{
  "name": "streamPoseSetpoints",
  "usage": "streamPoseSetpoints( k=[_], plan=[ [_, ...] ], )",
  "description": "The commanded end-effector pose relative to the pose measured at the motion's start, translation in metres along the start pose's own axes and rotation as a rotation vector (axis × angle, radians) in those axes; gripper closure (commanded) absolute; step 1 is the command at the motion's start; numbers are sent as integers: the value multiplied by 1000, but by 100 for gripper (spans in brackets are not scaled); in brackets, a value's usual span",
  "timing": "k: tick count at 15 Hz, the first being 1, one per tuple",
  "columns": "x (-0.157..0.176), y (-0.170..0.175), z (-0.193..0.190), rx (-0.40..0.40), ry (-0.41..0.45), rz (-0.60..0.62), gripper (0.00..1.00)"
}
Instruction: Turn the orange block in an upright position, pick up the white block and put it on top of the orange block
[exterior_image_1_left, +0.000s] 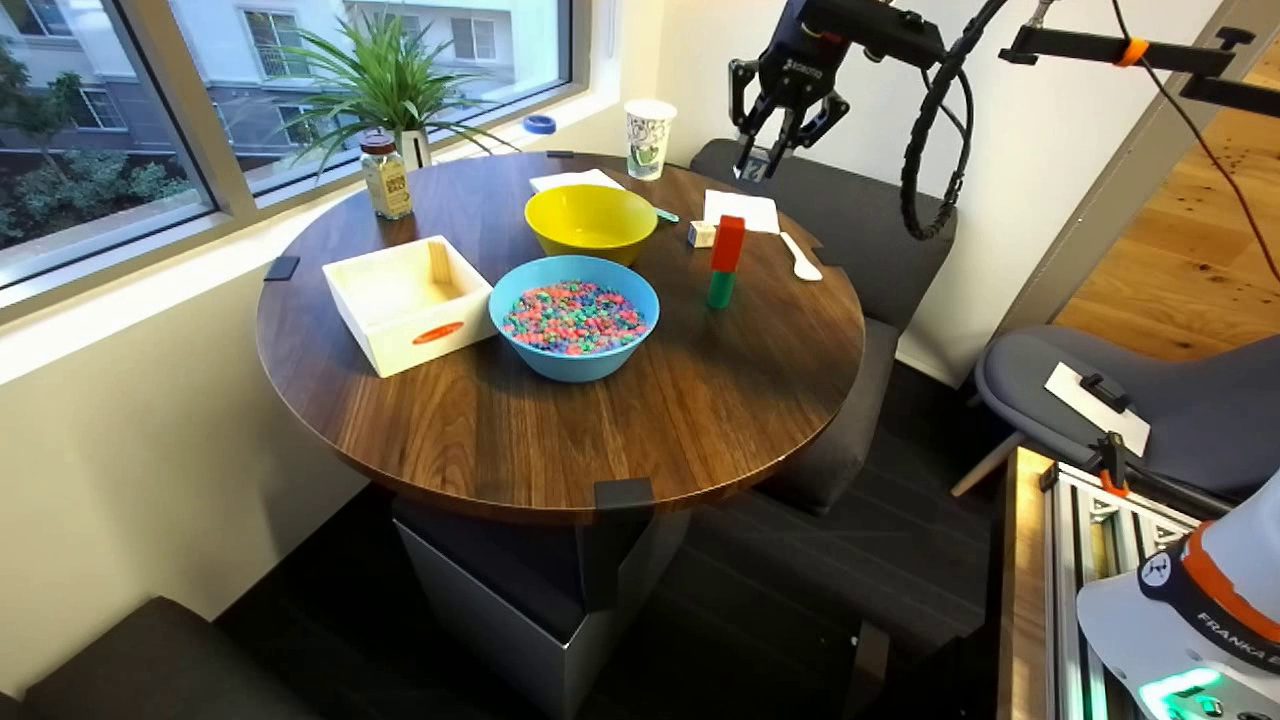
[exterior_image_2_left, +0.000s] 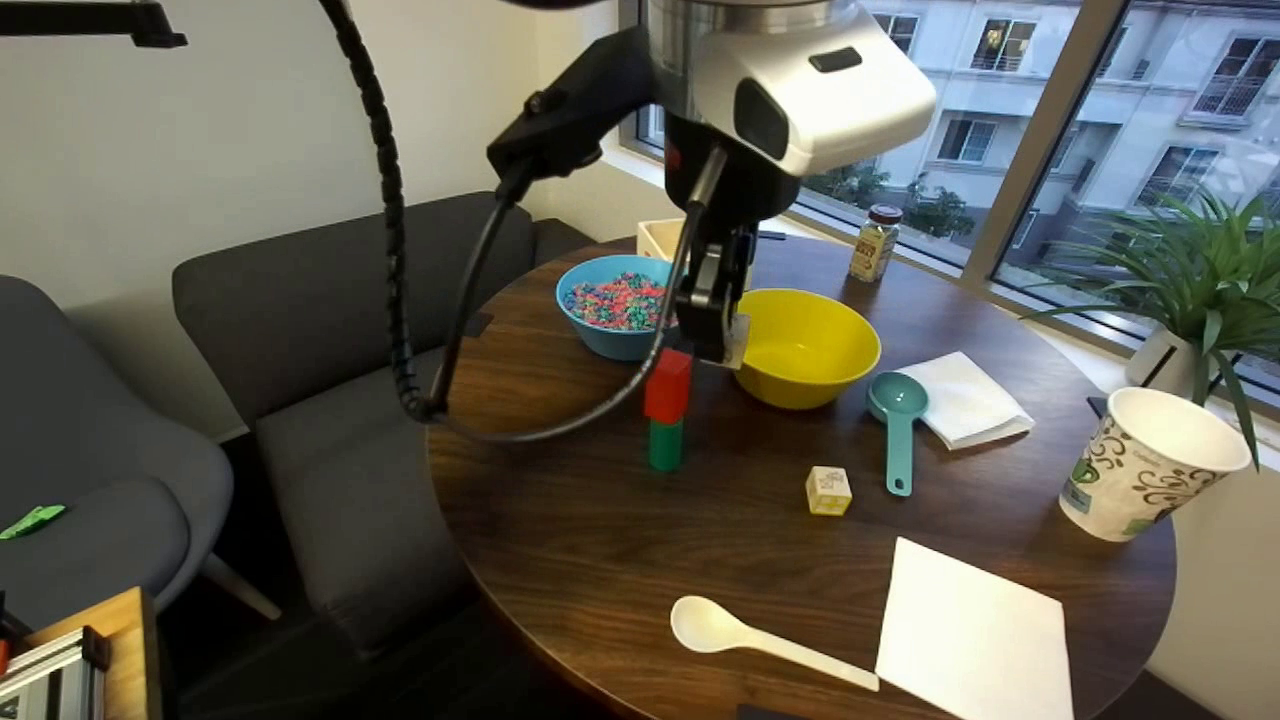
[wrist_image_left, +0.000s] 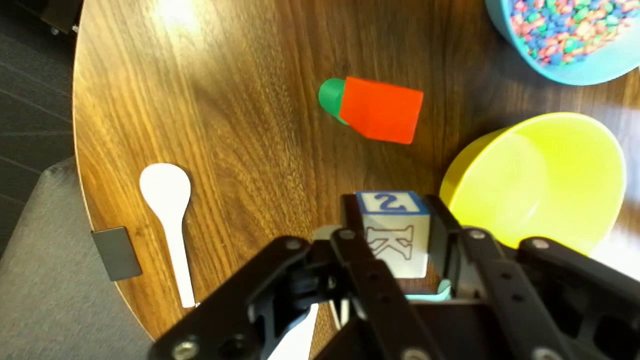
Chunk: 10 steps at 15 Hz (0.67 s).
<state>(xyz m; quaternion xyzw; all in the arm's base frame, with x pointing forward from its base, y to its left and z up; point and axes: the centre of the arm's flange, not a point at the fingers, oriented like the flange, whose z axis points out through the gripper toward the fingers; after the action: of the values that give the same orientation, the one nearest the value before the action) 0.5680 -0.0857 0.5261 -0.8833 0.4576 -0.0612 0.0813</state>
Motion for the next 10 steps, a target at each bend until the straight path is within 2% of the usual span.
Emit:
streamPoseSetpoints(
  k=[1, 6, 10],
  plan=[
    [-20, -12, -5, -33, -16, 27, 91],
    [-34, -18, 1, -81, -41, 66, 91],
    [-34, -17, 9, -112, -55, 98, 91]
  ],
)
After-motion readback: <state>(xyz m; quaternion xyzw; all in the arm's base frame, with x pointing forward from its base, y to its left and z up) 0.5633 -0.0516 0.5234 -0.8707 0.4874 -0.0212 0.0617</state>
